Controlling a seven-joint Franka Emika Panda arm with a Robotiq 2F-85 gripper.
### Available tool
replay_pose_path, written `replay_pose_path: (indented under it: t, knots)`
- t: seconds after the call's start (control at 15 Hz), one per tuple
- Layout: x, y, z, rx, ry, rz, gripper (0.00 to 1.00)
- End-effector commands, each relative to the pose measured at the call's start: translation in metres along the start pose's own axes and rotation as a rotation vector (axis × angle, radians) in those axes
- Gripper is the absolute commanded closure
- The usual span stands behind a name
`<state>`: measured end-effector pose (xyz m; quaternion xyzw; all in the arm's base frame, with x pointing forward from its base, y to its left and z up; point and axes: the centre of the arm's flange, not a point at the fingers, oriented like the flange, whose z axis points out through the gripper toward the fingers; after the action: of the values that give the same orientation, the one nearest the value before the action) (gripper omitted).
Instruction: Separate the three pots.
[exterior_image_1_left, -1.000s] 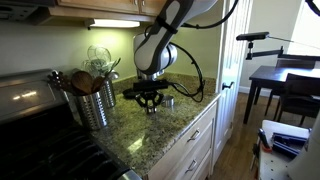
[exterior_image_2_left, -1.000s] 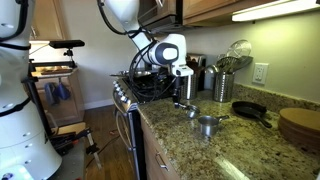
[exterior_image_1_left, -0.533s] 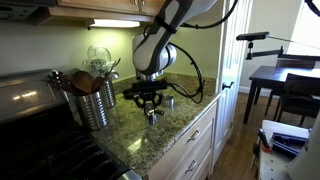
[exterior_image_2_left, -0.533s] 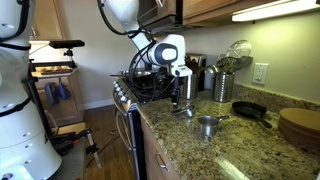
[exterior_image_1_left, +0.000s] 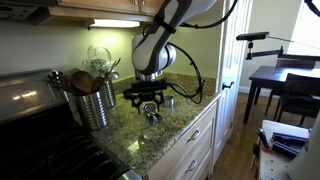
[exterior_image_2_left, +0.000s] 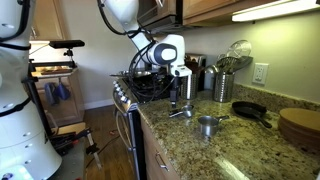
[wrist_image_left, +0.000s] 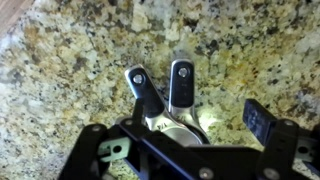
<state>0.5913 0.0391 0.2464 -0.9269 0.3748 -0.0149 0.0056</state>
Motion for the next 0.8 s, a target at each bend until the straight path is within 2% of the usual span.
replay_pose_path:
  t: [0.0, 0.33, 0.73]
  knots:
    - [-0.005, 0.009, -0.004, 0.01, -0.016, -0.054, 0.0]
    - [-0.008, 0.024, -0.001, -0.001, -0.03, -0.119, 0.0]
    - [-0.007, 0.045, 0.002, -0.031, -0.04, -0.136, 0.0]
